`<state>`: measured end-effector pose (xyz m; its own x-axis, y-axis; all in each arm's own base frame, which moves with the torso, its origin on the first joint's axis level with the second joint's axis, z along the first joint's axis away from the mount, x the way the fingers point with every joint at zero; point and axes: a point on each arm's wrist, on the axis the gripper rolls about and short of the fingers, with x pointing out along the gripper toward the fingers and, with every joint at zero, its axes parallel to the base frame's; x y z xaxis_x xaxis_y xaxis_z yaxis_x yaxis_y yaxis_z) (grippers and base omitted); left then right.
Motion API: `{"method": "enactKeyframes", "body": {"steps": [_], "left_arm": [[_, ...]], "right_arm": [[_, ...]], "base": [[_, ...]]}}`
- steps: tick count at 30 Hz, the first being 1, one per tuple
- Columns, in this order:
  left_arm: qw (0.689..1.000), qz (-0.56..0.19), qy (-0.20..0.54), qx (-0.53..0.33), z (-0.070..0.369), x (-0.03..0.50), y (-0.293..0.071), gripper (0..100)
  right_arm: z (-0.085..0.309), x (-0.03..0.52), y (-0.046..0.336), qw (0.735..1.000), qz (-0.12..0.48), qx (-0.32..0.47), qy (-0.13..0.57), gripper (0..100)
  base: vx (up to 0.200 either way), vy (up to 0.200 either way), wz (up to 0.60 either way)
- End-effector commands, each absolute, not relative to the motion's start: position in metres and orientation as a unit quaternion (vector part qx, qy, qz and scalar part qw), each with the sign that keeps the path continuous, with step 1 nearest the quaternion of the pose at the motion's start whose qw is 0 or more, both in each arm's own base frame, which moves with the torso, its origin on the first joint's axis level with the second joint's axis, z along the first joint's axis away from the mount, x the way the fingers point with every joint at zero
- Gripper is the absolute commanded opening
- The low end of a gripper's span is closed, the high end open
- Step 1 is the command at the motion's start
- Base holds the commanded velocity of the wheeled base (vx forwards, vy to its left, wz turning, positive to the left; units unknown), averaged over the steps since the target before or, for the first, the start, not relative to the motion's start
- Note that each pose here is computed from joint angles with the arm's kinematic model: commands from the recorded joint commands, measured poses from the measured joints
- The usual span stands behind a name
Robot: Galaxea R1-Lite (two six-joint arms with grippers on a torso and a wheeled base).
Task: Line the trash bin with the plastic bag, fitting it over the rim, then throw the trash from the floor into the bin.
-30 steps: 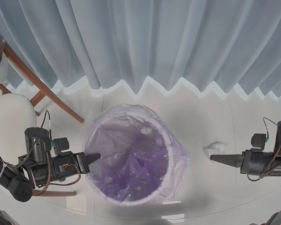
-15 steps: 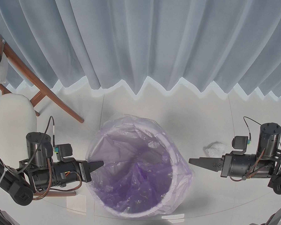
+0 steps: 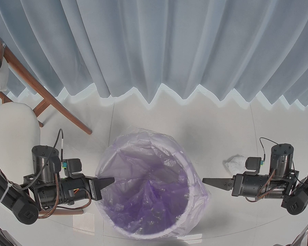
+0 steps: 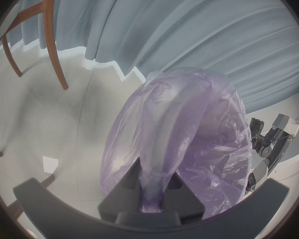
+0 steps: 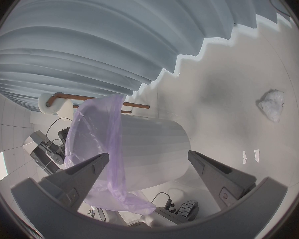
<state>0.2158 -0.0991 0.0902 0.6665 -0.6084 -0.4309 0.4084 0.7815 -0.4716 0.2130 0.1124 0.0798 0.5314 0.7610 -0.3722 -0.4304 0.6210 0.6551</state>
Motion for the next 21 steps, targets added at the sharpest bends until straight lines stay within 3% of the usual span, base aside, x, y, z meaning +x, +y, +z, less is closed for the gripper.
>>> {"method": "enactKeyframes", "body": {"steps": [1, 20, 21], "left_arm": [[0.896, -0.283, 0.296, -0.17, 0.089, 0.216, -0.099, 0], [0.899, -0.285, 0.287, -0.165, 0.09, 0.218, -0.099, 0], [0.9, -0.285, 0.286, -0.166, 0.09, 0.218, -0.099, 0]], "right_arm": [[0.07, 0.217, 0.114, 0.835, 0.348, 0.252, 0.344, 100], [0.063, 0.223, 0.145, 0.818, 0.391, 0.247, 0.341, 100], [0.064, 0.223, 0.146, 0.817, 0.393, 0.251, 0.339, 0]], "base": [[0.0, 0.0, 0.0], [0.0, 0.0, 0.0], [0.0, 0.0, 0.0]]}}
